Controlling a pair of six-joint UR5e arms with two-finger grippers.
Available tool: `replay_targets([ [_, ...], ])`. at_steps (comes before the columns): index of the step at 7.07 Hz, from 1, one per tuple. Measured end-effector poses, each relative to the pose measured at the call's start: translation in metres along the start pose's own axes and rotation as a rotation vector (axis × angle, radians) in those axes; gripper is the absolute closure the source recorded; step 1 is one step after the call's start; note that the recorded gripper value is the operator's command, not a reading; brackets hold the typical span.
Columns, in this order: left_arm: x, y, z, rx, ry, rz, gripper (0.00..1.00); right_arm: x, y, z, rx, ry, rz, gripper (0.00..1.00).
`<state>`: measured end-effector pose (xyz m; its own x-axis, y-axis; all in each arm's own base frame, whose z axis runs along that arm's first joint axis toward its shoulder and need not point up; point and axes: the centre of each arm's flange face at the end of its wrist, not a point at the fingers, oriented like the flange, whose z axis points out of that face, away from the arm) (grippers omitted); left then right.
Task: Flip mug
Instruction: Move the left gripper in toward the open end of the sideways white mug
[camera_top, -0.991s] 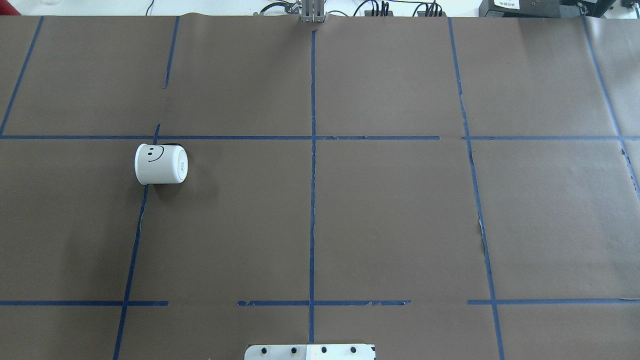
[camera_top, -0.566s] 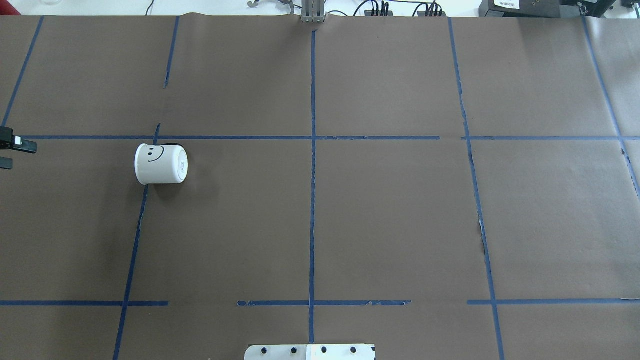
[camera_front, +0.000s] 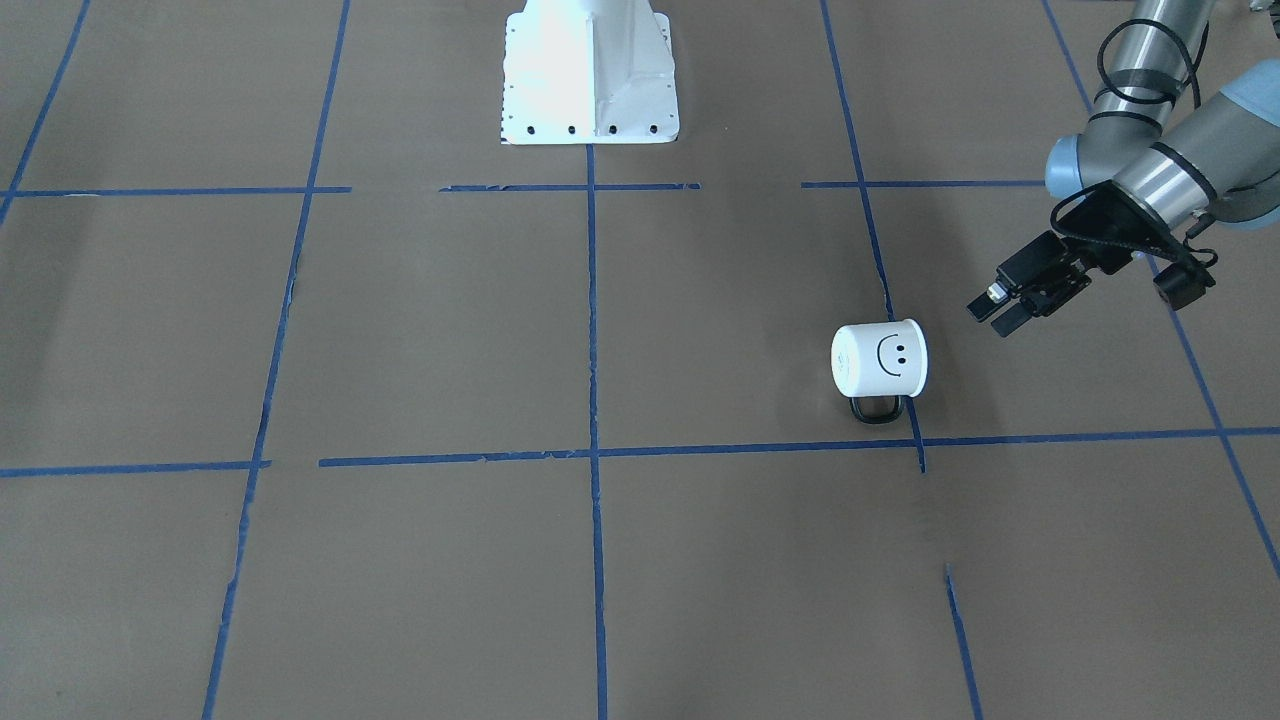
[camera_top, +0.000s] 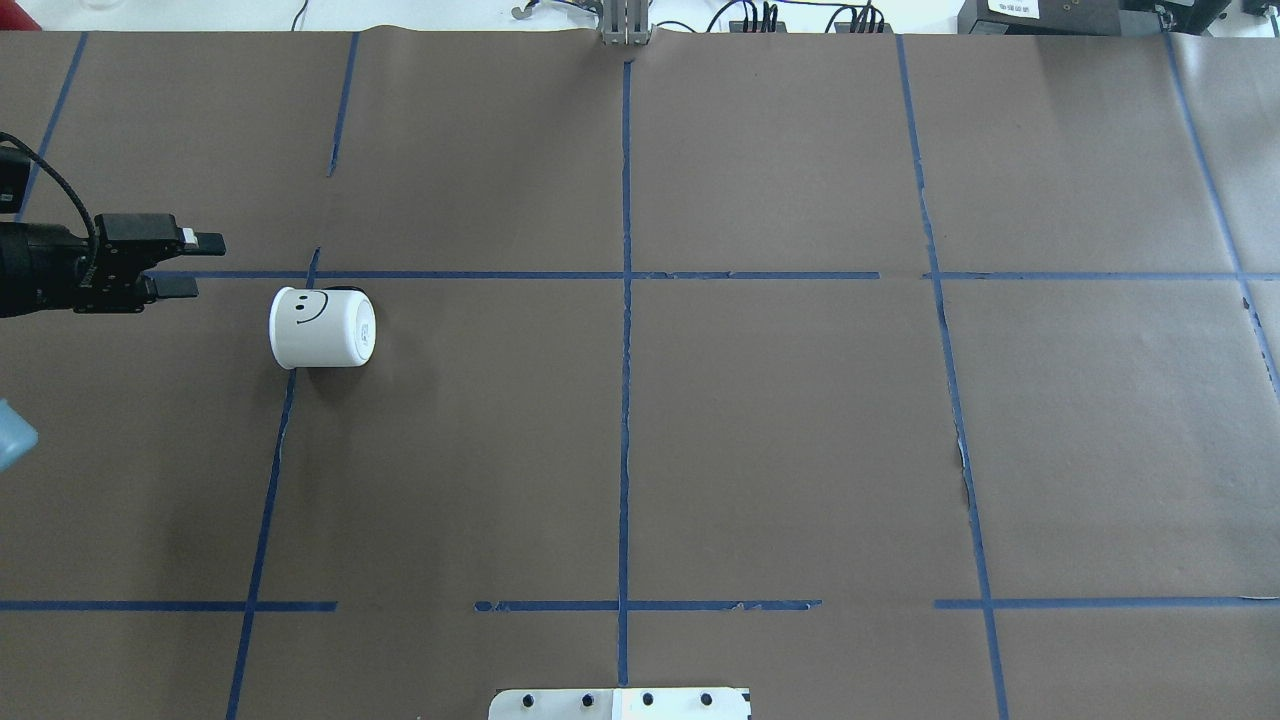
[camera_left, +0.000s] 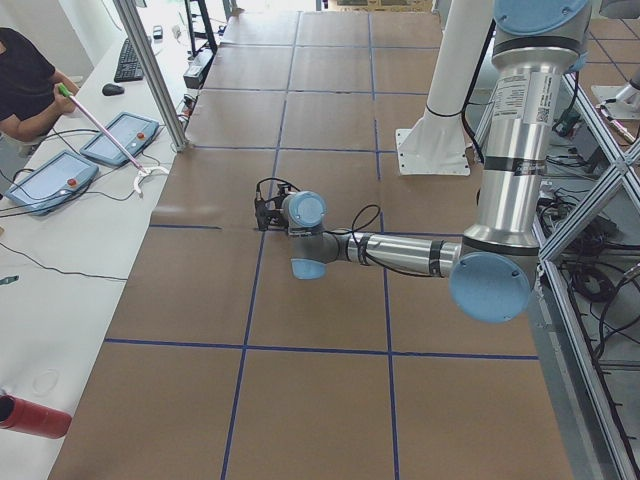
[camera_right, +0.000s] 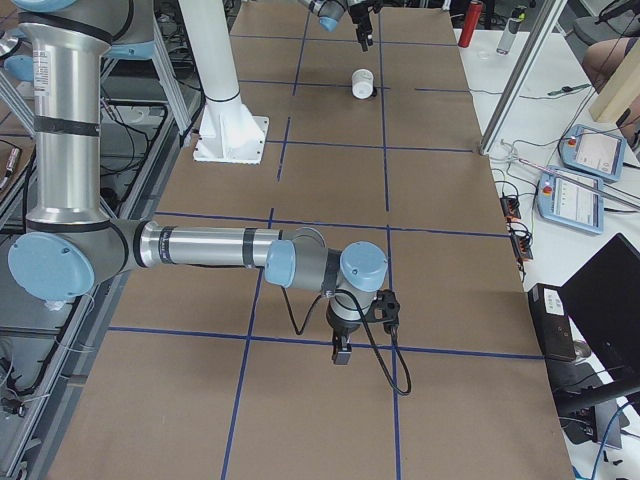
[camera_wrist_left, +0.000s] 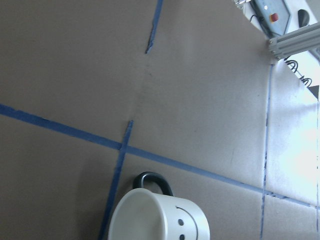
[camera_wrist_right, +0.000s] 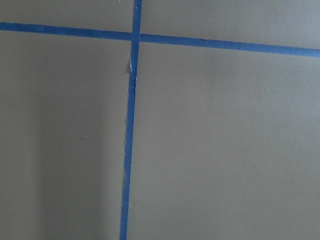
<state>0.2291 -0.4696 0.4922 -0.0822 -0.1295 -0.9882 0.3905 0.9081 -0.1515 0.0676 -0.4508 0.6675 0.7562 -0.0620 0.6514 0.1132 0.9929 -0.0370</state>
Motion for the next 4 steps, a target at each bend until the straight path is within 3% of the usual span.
replay_targets([
  [3, -0.04, 0.018, -0.017, 0.124, 0.194, -0.157, 0.01, 0.0, 0.0, 0.0, 0.0, 0.0, 0.0, 0.0],
  [4, -0.056, 0.032, -0.012, 0.136, 0.244, -0.17, 0.02, 0.0, 0.0, 0.0, 0.0, 0.0, 0.0, 0.0],
])
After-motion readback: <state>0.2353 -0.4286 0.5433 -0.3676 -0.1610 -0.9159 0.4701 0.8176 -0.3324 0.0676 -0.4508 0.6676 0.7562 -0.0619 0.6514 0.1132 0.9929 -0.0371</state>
